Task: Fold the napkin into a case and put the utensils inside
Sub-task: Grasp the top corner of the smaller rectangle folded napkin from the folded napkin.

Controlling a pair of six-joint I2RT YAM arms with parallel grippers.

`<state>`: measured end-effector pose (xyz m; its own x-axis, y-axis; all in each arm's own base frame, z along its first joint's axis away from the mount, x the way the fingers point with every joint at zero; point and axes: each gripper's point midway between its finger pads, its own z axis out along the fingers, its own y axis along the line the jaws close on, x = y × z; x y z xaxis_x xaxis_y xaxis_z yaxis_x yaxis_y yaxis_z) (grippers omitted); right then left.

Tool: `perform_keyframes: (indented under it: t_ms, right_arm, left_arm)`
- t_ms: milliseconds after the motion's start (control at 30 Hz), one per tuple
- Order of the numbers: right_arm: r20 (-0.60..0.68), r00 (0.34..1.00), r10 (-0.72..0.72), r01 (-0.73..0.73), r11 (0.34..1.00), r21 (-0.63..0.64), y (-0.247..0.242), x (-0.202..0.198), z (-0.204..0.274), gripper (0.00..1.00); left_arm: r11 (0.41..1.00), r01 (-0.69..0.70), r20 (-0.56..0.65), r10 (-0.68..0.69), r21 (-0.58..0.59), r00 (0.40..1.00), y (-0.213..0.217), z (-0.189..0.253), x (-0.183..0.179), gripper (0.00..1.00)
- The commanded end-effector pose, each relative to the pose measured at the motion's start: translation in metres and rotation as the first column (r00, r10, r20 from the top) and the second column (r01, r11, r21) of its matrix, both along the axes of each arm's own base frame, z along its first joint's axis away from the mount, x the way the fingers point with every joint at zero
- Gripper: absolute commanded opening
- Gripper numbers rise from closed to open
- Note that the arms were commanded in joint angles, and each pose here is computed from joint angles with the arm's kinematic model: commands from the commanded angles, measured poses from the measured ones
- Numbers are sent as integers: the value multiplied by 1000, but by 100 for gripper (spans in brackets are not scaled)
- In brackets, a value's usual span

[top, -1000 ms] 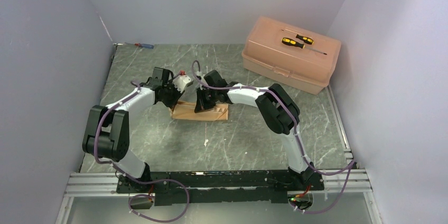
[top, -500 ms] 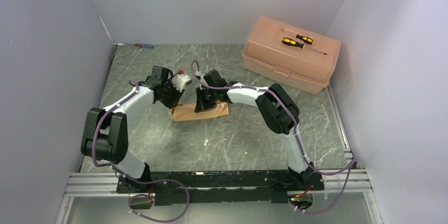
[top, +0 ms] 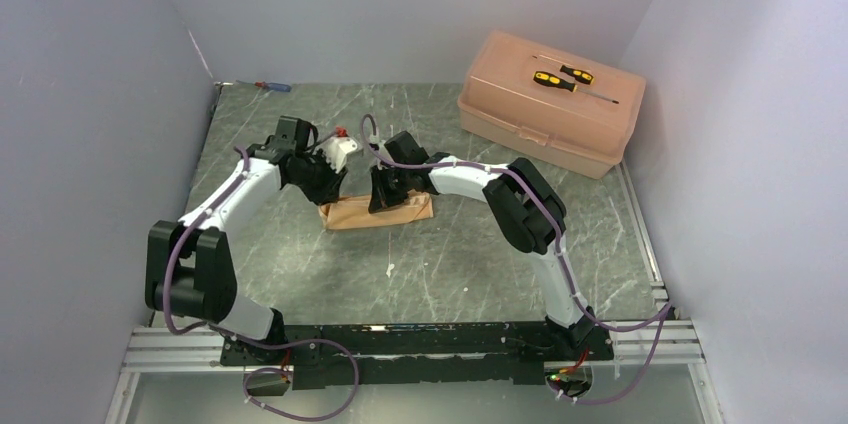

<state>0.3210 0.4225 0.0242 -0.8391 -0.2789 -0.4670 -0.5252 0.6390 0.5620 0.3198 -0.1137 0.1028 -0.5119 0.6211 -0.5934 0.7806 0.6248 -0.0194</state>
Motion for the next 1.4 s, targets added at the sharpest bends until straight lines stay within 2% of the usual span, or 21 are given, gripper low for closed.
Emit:
perform_keyframes:
  t_ms: [0,167,367,500,933,1367]
  right_arm:
    - [-35,999,-32,28,995,-95,-18,-1,-29,0]
    - [-55,998,-38,38,999,3,-6,-2,-8,0]
    - [-86,995,-47,56,994,98,2,-3,11,0]
    - [-99,994,-47,59,991,119,4,-5,17,0]
    - [-123,990,-70,101,959,264,39,9,61,1]
    - [-190,980,-51,107,950,294,70,9,42,0]
  left_arm:
    - [987,136,-44,-140,-84,989,-14,-3,-36,26]
    - [988,153,1,-153,-9,988,-5,-37,-32,26]
    - [994,38,113,-50,101,992,14,-51,4,22]
    - [996,11,117,-21,90,993,14,-53,7,22]
    - [997,17,33,-19,69,999,10,-76,-18,22]
    - [997,-52,28,51,48,998,8,-71,-6,20]
